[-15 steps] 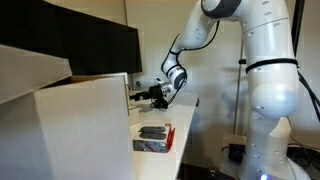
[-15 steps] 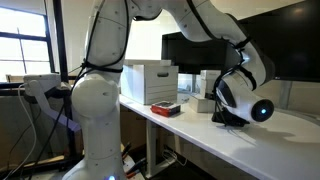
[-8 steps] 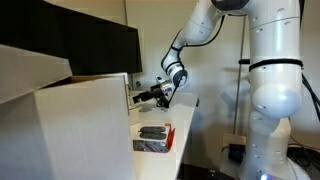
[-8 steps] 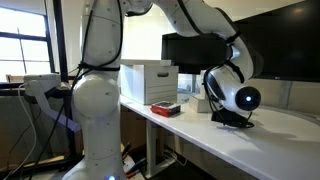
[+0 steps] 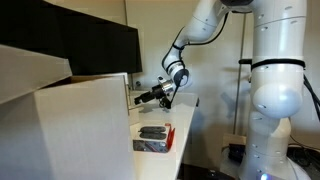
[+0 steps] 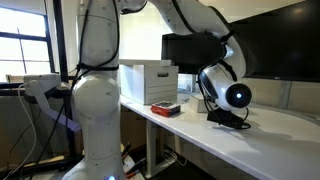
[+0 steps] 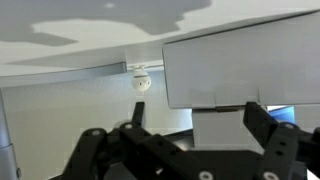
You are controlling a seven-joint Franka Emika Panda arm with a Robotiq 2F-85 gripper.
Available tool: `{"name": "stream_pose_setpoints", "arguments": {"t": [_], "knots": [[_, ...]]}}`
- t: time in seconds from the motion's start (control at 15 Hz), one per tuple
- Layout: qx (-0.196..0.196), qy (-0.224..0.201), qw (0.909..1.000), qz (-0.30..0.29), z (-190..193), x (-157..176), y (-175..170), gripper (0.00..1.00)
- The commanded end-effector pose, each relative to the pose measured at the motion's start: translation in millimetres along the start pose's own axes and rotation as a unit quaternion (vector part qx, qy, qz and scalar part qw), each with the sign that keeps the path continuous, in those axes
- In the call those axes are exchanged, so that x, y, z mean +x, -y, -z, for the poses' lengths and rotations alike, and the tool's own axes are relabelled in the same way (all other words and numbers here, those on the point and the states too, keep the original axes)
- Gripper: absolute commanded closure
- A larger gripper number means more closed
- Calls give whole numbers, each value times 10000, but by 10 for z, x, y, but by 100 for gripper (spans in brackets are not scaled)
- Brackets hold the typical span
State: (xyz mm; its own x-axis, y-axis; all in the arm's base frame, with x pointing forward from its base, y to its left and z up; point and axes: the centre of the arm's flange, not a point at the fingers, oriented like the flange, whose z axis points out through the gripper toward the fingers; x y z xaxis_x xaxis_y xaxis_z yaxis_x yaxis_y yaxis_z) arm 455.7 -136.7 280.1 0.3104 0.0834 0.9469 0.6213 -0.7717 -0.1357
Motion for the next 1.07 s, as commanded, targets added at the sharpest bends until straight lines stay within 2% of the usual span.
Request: {"name": "stream_pose_setpoints", "arguments": {"t": [0.0, 0.67, 1.0], "knots": [[-264, -69, 9996, -11, 159, 6, 191, 0], [-180, -291, 9994, -42, 125, 38, 401, 0], [-9, -352, 9993, 148, 30, 122, 468, 0]]}}
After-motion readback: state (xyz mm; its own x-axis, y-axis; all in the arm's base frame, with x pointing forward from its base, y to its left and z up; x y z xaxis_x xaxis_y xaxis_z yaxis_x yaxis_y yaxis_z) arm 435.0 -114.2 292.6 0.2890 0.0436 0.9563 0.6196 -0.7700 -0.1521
